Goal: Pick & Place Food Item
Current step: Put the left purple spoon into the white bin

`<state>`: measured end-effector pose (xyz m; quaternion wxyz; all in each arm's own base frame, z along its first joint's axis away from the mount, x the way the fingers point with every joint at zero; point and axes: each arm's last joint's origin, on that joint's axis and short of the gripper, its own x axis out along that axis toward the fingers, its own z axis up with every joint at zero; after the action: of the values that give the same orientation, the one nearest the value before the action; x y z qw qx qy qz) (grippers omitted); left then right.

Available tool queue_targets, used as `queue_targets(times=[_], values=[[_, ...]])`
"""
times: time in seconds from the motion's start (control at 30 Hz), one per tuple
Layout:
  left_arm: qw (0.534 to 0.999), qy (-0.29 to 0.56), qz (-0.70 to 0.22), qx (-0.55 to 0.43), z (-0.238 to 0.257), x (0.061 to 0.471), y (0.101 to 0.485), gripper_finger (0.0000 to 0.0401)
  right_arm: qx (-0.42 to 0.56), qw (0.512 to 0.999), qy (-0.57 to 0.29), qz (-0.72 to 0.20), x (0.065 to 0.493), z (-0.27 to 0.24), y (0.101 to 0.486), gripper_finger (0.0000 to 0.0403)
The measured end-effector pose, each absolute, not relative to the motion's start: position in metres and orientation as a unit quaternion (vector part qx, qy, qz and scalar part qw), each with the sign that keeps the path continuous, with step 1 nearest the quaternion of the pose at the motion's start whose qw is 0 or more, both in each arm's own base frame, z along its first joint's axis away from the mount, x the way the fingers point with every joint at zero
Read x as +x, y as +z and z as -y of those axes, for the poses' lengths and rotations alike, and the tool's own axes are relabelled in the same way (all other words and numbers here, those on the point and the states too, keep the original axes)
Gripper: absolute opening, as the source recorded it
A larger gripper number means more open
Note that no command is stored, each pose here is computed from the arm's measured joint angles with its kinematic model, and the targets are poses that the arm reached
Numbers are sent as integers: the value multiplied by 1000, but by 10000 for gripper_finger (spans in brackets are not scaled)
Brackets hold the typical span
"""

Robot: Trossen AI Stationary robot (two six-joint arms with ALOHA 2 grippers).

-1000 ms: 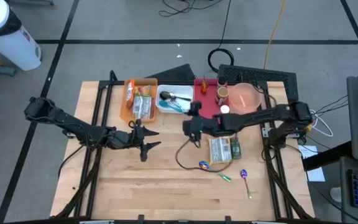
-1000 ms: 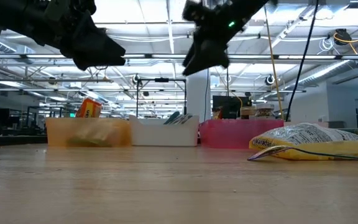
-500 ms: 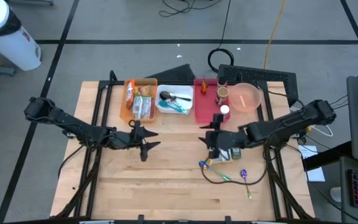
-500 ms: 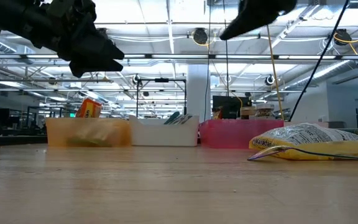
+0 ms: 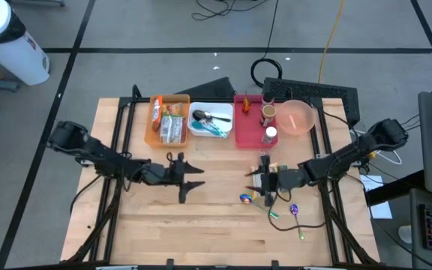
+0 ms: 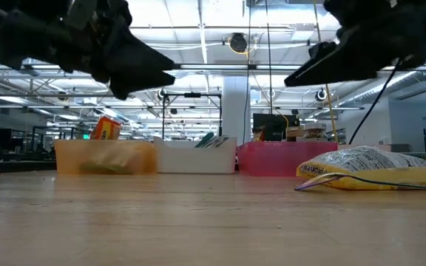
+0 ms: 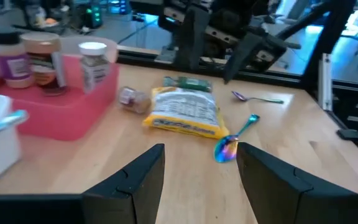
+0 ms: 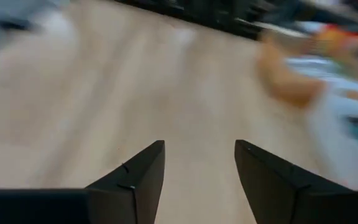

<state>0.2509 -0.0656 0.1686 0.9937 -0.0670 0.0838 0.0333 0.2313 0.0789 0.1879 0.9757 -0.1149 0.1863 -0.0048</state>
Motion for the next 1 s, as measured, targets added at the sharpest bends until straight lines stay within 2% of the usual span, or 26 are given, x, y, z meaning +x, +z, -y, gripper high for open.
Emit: queue_targets(times=[0.1, 0.23, 0.57, 1.0], values=[[993, 24, -89, -69, 67, 259, 161, 209, -51, 981, 62, -178, 231, -83, 192, 182], [993, 7, -93, -71, 69, 273, 160, 209, -17, 975, 100, -200, 230, -91, 192, 177], [994, -13, -100, -35, 77, 303, 167, 209, 2, 951, 112, -289, 234, -115, 173, 175], [994, -16, -106, -10, 78, 308, 171, 209, 37, 933, 71, -350, 240, -124, 145, 169]])
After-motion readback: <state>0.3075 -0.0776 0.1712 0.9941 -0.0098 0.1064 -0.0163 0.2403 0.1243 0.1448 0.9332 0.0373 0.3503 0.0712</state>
